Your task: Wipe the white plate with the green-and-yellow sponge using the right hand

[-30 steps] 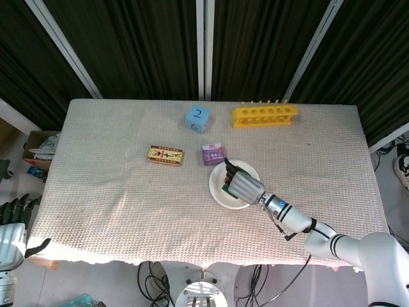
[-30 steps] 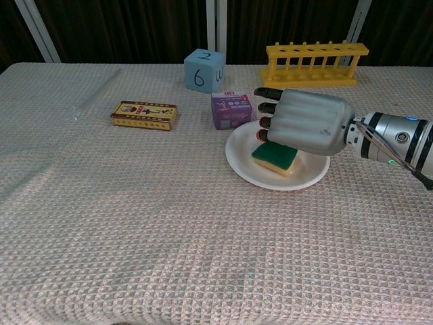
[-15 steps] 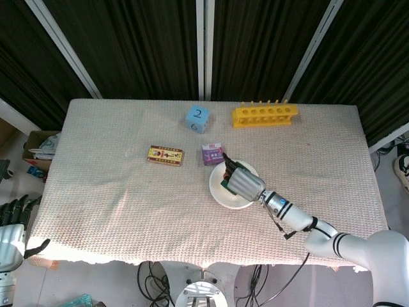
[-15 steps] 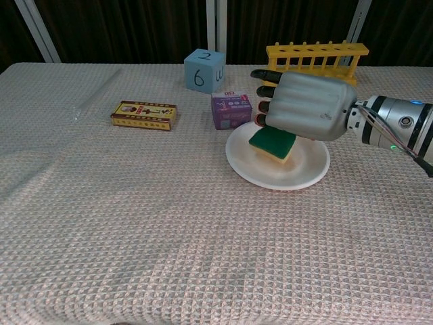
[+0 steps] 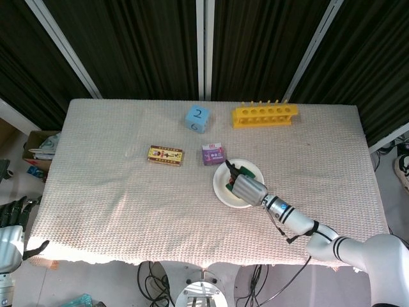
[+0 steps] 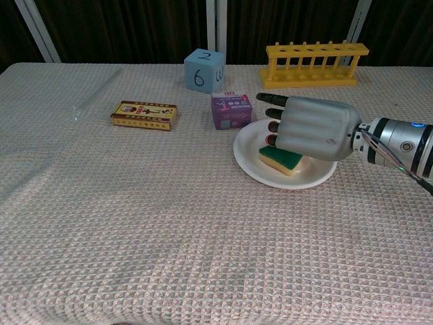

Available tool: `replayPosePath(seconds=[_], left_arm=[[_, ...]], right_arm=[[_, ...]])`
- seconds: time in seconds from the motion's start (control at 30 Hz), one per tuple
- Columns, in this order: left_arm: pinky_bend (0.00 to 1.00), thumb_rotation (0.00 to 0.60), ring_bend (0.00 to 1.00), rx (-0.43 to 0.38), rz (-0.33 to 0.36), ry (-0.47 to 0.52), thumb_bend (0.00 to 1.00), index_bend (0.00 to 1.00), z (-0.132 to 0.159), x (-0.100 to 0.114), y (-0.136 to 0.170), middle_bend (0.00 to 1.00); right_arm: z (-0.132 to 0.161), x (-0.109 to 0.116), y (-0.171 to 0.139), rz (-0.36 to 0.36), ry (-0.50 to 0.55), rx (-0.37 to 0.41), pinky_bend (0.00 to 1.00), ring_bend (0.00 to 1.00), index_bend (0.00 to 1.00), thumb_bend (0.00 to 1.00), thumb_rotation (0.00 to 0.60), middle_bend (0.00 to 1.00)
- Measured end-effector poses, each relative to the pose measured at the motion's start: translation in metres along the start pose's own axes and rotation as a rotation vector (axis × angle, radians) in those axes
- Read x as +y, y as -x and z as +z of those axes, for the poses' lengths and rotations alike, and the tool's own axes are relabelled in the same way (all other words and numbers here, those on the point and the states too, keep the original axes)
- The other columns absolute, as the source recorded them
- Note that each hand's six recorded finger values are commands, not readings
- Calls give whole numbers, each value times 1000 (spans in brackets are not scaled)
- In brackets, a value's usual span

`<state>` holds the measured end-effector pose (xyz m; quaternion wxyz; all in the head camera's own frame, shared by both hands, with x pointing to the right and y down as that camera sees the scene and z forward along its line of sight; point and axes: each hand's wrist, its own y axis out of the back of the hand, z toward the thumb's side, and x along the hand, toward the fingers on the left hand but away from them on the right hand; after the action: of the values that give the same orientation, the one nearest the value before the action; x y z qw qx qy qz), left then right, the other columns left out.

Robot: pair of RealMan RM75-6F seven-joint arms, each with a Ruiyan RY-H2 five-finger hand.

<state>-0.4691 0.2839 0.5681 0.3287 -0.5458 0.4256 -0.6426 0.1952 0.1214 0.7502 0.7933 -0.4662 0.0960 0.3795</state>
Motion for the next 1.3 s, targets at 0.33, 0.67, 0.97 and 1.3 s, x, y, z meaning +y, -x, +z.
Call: replayPosePath(seconds=[0.33,0.67,0.97,1.3], left_arm=[[79,600,44,-4,4,-2,0,144,1,1,-1,39],[78,600,44,-8,1,-1,0,144,3,1,-2,39],[79,600,44,-13,-3,0,0,144,6,-1,-4,39],[79,600,44,-9,0,-4,0,144,5,1,-3,39]], right_arm=[[-19,-22,-2,60,-34,-54,11,226,677,353,600,471],[-51,-26,-22,56,-18,-142,9,226,678,353,600,471],[-47,-52,-36,146,-32,-118,0,226,678,353,600,471],[-19,-42,-12,114,-57,-37,0,226,678,354,600,471]])
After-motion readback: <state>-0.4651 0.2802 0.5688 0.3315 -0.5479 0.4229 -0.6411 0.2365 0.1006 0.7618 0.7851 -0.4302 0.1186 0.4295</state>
